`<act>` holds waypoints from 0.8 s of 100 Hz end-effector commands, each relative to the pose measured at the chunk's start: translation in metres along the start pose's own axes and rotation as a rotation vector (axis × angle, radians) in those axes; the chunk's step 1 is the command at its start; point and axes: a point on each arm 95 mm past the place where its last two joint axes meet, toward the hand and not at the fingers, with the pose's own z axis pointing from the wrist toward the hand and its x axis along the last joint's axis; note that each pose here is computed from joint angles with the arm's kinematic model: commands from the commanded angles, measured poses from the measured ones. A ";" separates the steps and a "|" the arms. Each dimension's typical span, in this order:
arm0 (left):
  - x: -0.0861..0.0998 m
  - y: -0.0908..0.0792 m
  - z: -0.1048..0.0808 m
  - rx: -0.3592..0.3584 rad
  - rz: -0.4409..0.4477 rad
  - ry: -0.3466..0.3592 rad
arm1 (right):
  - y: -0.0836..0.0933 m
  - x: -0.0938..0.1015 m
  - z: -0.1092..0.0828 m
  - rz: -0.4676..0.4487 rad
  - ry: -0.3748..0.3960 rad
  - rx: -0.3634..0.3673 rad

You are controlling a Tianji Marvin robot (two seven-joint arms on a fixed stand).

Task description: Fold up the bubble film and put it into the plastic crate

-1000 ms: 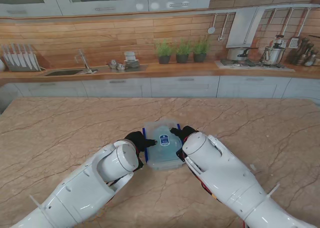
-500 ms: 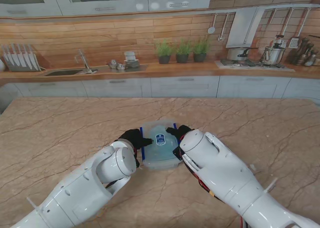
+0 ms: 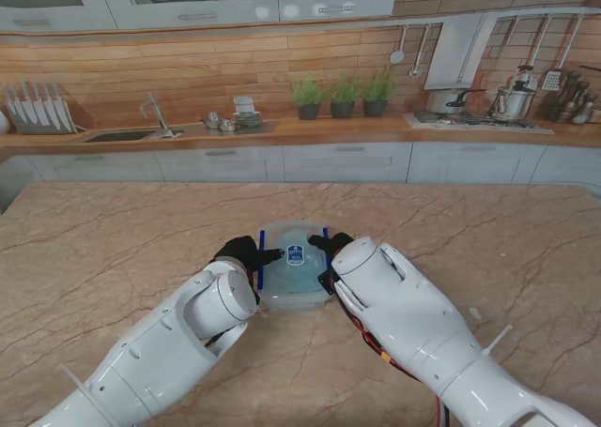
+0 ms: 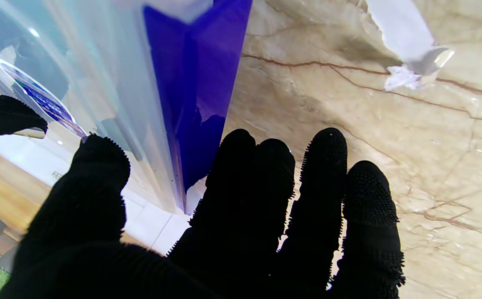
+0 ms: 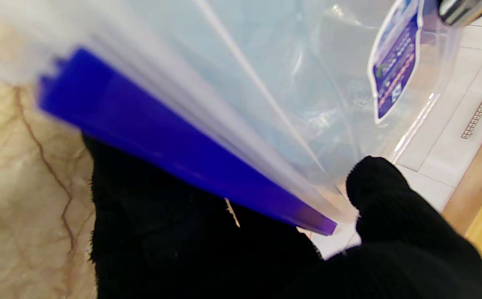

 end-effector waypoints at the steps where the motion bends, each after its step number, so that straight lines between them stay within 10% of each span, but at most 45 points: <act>1: -0.003 0.008 -0.003 -0.014 -0.010 -0.005 | -0.007 0.001 -0.001 0.002 0.001 0.012; 80: -0.041 -0.008 -0.011 0.078 -0.256 -0.045 | 0.029 -0.030 -0.014 0.058 0.017 -0.111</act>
